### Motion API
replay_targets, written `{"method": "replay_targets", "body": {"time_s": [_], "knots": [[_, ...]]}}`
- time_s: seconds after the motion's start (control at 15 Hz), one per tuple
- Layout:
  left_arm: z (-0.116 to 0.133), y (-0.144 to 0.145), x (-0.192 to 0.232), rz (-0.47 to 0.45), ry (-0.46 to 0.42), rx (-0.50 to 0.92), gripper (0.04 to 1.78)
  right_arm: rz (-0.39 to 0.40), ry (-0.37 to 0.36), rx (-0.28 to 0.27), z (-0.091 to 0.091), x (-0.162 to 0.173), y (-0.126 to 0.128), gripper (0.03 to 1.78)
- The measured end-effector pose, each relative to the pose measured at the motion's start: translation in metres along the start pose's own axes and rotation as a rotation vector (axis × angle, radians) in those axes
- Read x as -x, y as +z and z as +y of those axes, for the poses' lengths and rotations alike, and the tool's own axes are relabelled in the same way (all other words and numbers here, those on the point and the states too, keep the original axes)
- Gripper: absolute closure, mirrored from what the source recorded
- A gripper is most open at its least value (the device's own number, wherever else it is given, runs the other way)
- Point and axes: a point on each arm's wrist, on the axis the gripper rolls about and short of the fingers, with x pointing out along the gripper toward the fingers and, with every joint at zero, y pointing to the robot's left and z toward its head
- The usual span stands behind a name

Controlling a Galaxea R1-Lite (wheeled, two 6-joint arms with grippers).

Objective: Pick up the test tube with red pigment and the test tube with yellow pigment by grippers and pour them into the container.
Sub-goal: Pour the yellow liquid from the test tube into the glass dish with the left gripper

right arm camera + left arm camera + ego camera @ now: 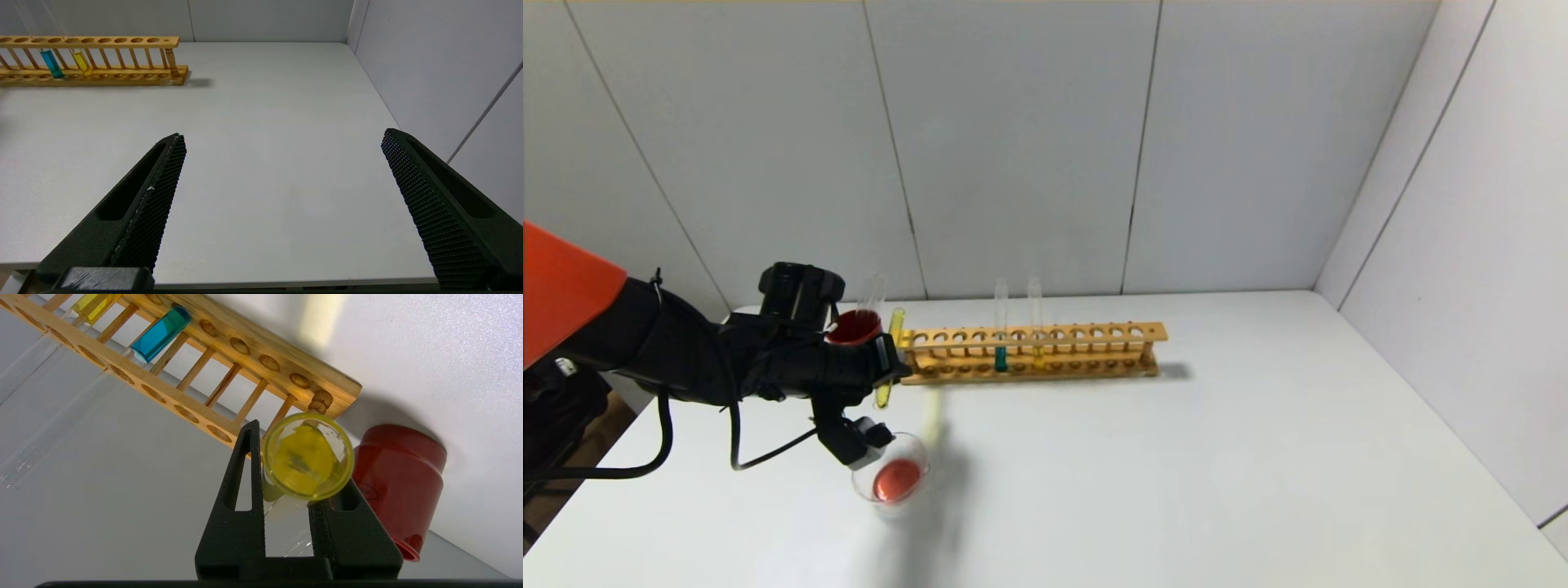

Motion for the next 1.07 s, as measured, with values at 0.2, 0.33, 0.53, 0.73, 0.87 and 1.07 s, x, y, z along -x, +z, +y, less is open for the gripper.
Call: {"method": "replay_targets", "body": {"time_s": [0.2, 0.33, 0.53, 0.73, 0.87, 1.07], "knots": [[0.0004, -0.0006, 0.0001, 0.002, 0.001, -0.015, 1.48, 0.0, 0.0, 0.0, 0.0, 0.0, 0.0, 0.06], [0.0014, -0.0026, 0.0001, 0.025, 0.005, -0.023, 1.48, 0.0, -0.001, 0.0, 0.0, 0.0, 0.0, 0.06], [0.0017, -0.0027, -0.0006, 0.044, 0.016, -0.029, 1.48, 0.0, 0.0, 0.0, 0.0, 0.0, 0.0, 0.06], [0.0015, -0.0022, -0.0011, 0.042, 0.015, -0.04, 1.48, 0.0, 0.0, 0.0, 0.0, 0.0, 0.0, 0.06], [0.0013, -0.0023, -0.0009, 0.043, 0.014, -0.043, 1.48, 0.0, 0.0, 0.0, 0.0, 0.0, 0.0, 0.06], [0.0014, -0.0017, -0.0004, 0.041, 0.014, -0.044, 1.48, 0.0, 0.0, 0.0, 0.0, 0.0, 0.0, 0.06]]}}
